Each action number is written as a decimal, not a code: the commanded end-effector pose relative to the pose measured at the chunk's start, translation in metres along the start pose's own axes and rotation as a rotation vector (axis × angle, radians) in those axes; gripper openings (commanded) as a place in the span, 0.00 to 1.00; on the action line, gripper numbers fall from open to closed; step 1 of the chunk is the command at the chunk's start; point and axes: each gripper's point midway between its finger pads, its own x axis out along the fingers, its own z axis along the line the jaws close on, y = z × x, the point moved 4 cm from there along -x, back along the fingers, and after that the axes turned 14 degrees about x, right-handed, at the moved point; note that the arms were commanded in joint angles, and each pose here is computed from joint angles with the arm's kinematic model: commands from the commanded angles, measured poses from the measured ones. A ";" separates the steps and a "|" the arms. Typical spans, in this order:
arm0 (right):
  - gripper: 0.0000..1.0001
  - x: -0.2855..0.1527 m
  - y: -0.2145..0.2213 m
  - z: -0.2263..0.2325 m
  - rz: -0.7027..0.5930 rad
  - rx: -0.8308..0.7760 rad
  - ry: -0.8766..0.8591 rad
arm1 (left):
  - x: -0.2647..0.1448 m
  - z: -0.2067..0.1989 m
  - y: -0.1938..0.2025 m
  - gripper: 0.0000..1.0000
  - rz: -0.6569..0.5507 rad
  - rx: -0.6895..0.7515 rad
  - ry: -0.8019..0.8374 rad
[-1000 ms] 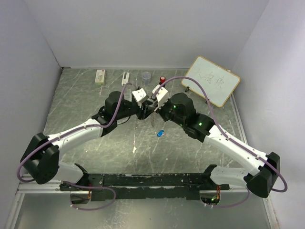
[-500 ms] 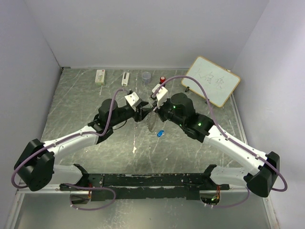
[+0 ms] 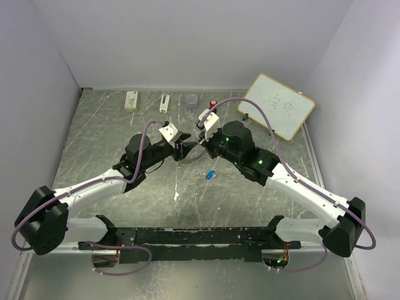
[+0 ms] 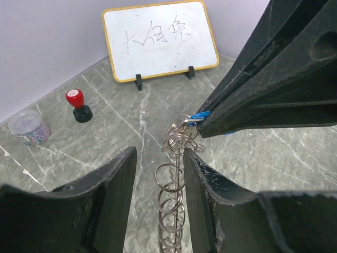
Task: Put the keys on the keyring
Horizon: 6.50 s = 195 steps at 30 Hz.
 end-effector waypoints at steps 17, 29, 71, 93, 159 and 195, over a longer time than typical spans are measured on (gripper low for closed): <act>0.00 0.001 -0.026 -0.001 -0.093 0.021 0.022 | -0.028 -0.004 -0.023 0.53 -0.122 0.016 -0.020; 0.00 0.002 -0.026 0.001 -0.092 0.017 -0.002 | -0.021 -0.018 -0.015 0.52 -0.160 0.081 0.088; 0.00 0.005 0.007 -0.008 0.014 -0.140 -0.014 | -0.024 -0.001 -0.003 0.55 -0.097 0.109 -0.038; 0.00 0.005 0.004 -0.010 0.018 -0.381 -0.165 | -0.019 -0.034 0.009 0.59 -0.119 0.232 0.230; 0.00 0.005 0.022 0.003 0.187 -0.477 -0.466 | 0.000 -0.024 0.000 0.25 -0.182 0.381 0.469; 0.00 0.001 0.017 0.003 0.172 -0.467 -0.457 | -0.014 -0.019 -0.012 0.36 -0.179 0.394 0.398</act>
